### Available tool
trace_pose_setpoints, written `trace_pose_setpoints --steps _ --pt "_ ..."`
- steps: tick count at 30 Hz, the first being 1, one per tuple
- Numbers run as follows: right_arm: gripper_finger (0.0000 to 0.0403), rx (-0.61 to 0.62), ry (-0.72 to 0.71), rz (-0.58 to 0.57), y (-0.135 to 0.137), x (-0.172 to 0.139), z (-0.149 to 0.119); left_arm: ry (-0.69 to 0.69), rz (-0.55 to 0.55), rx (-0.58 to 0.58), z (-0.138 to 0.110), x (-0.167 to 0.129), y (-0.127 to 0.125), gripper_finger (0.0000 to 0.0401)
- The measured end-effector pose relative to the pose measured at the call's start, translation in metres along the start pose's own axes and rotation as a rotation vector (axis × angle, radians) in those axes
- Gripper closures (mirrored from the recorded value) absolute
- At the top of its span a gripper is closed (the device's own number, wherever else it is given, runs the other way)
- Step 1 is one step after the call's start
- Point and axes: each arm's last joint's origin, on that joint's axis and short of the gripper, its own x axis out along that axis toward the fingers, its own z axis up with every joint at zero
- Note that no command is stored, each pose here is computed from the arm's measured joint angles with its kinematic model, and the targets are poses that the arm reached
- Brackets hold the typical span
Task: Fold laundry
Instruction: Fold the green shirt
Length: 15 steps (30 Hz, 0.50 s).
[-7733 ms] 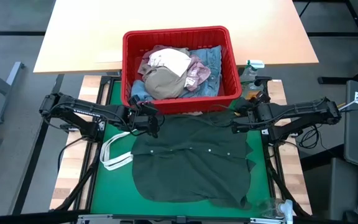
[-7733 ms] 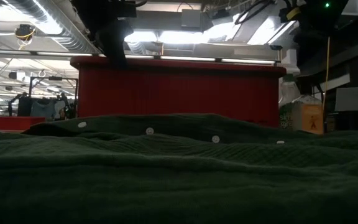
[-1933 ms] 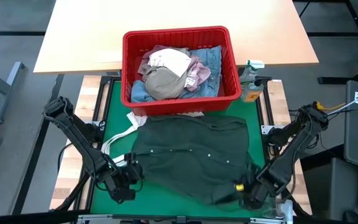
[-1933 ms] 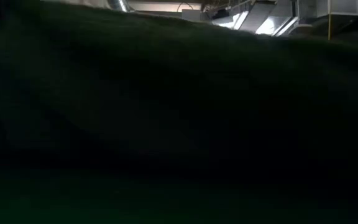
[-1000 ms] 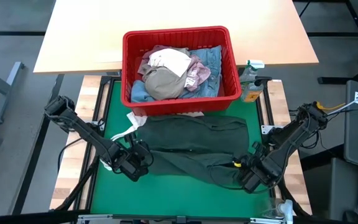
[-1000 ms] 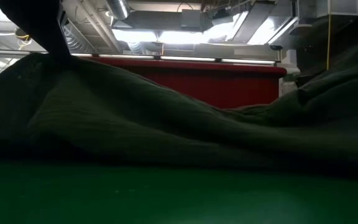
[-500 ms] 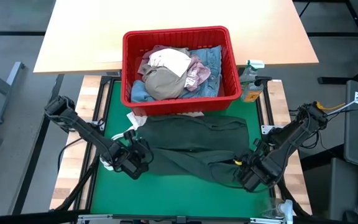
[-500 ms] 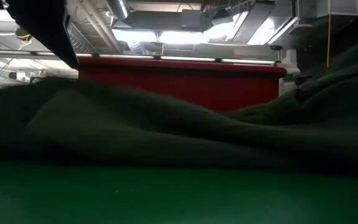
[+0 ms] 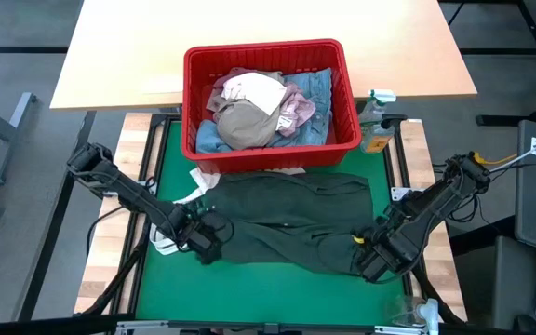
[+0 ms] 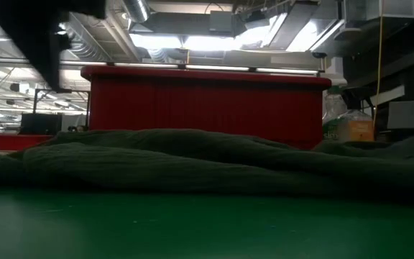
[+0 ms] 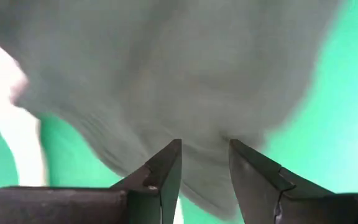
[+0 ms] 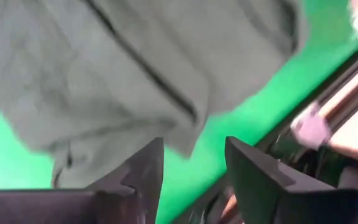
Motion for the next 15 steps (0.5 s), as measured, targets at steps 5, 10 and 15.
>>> trace_pose_setpoints --steps 5,10,15 --pt "0.0232 -0.006 0.059 0.114 0.011 -0.001 -0.005 -0.023 -0.076 -0.102 -0.018 -0.007 -0.018 0.0274" --pt "0.0233 -0.024 -0.021 0.238 0.024 -0.005 -0.011 -0.132 -0.095 -0.238 -0.033 -0.014 -0.030 0.0274" --pt "0.0233 -0.035 -0.050 0.323 0.033 -0.008 -0.016 -0.138 -0.102 -0.311 -0.044 -0.007 -0.042 0.0274"
